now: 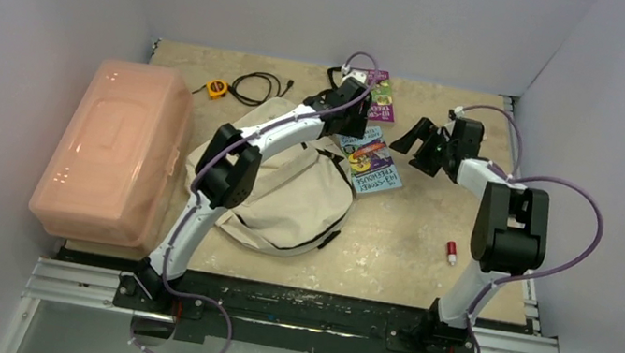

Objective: Pack the student bag
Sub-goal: Pick up the book from the center of the board.

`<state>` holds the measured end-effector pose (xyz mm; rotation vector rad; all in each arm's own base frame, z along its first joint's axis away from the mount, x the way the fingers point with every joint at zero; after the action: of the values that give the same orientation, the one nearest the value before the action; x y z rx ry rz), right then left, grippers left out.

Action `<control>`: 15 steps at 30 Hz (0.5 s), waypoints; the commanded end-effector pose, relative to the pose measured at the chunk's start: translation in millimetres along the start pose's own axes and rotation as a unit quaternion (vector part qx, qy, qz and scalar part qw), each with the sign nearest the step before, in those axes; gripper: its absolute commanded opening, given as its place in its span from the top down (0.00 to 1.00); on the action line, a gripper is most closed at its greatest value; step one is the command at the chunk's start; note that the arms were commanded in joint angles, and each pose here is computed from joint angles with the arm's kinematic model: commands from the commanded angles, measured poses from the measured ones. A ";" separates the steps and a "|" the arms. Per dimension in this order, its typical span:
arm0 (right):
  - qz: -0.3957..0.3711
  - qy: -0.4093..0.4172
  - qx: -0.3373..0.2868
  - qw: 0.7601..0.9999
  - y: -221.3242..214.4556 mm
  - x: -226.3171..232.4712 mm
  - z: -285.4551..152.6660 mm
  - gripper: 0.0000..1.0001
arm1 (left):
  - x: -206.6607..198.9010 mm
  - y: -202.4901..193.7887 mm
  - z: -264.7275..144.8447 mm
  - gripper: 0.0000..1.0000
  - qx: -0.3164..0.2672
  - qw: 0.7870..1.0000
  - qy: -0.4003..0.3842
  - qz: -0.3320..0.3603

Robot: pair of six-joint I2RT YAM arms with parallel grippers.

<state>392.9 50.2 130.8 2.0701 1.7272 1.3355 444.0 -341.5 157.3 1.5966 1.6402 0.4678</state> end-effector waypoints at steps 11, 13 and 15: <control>-0.002 0.035 0.009 0.999 3.7 3.7 11.2 0.14 | 3.2 -20.6 9.3 0.38 0.058 0.984 0.034 -0.168; 0.001 0.034 0.016 0.999 0.2 2.0 12.6 0.14 | 3.3 -25.2 16.5 0.38 0.076 0.978 0.023 -0.194; 0.004 0.033 0.019 0.999 -1.9 1.0 13.2 0.15 | 1.0 -27.8 21.5 0.40 0.092 0.972 0.005 -0.215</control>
<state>393.6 53.1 116.8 2.1145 1.7673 1.3434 433.2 -344.9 125.7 1.4271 1.9533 0.2624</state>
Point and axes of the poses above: each gripper's point midway between its finger pads, its own z axis out along the fingers, its own x axis along the line the jaws close on, y = z × x, the point moved 9 cm from there along -z, back along the fingers, and after that the axes turned 9 degrees about -z, right-handed, at the moved point
